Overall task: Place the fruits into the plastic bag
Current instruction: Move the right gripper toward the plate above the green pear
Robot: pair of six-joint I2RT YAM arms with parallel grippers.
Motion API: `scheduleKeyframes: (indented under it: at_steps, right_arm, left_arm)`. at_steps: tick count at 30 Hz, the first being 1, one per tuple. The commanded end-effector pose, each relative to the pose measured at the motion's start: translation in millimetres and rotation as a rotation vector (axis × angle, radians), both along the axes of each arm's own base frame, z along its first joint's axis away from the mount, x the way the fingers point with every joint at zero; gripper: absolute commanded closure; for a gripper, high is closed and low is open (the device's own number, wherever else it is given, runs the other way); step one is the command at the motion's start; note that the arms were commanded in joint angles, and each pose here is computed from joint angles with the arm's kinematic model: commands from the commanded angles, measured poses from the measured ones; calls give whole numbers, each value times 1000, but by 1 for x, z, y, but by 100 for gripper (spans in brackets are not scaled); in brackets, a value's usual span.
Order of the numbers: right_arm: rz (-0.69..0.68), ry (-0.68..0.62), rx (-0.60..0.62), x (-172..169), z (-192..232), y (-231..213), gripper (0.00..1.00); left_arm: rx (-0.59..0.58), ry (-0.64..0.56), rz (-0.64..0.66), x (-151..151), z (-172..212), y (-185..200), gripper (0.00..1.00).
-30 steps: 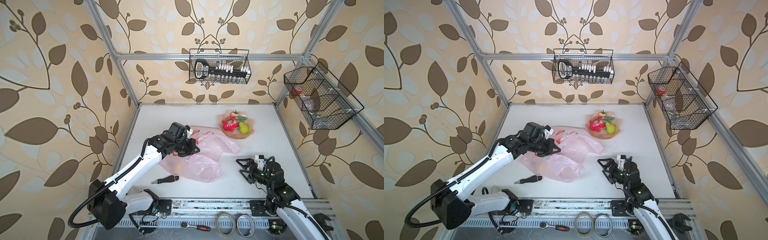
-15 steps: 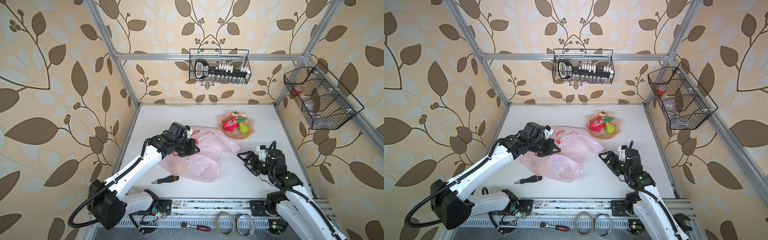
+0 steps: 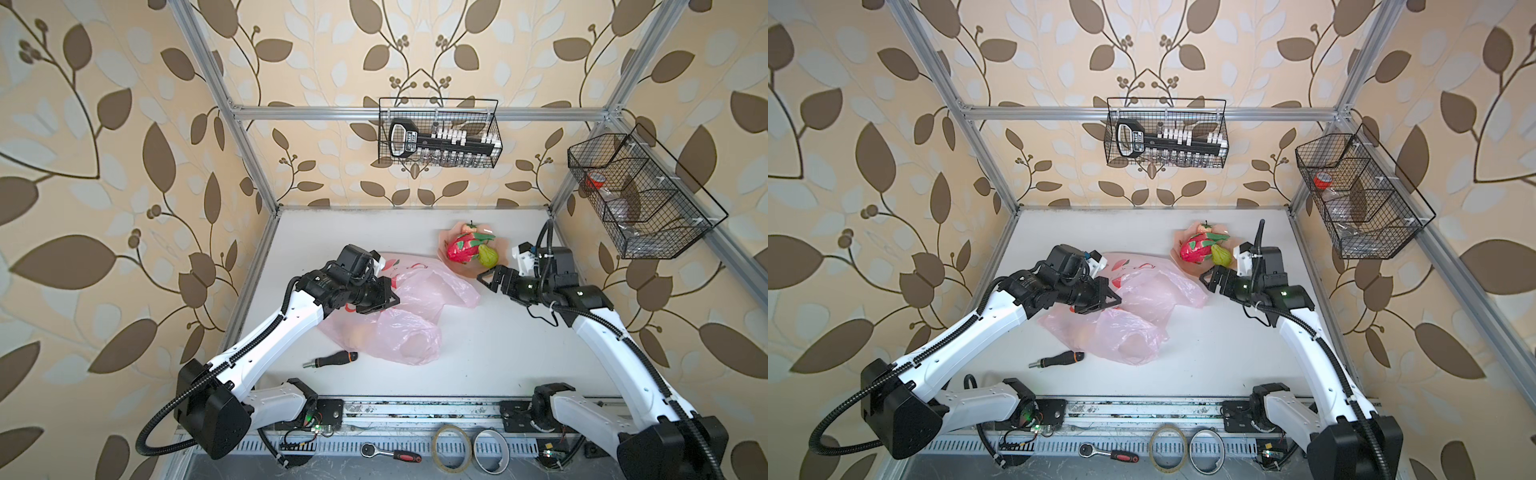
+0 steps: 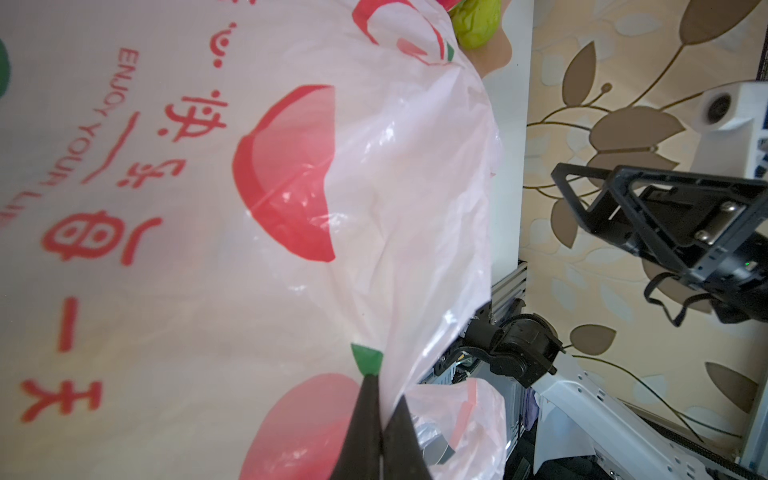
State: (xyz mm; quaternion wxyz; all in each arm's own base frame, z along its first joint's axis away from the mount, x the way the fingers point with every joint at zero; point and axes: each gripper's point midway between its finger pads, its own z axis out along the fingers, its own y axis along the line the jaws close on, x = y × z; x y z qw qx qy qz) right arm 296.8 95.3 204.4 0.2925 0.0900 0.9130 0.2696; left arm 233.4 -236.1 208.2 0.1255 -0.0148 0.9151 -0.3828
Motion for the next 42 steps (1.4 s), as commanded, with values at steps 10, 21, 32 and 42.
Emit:
scheduleKeyframes:
  at_steps: [10, 21, 32, 42]
  right_arm:
    - [49, 10, -334, 7, 7, -38, 0]
    - [55, -3, -410, 27, 9, -46, 2]
    - [90, 36, -533, 70, -9, -49, 3]
    - [158, 127, -669, 111, -51, -43, 4]
  left_arm:
    - [-22, -45, -24, -4, 13, -2, 100]
    - [-21, -41, -23, -5, 12, -2, 100]
    - [-23, -41, -21, -7, 12, 0, 100]
    - [-17, -38, -16, -7, 12, 1, 100]
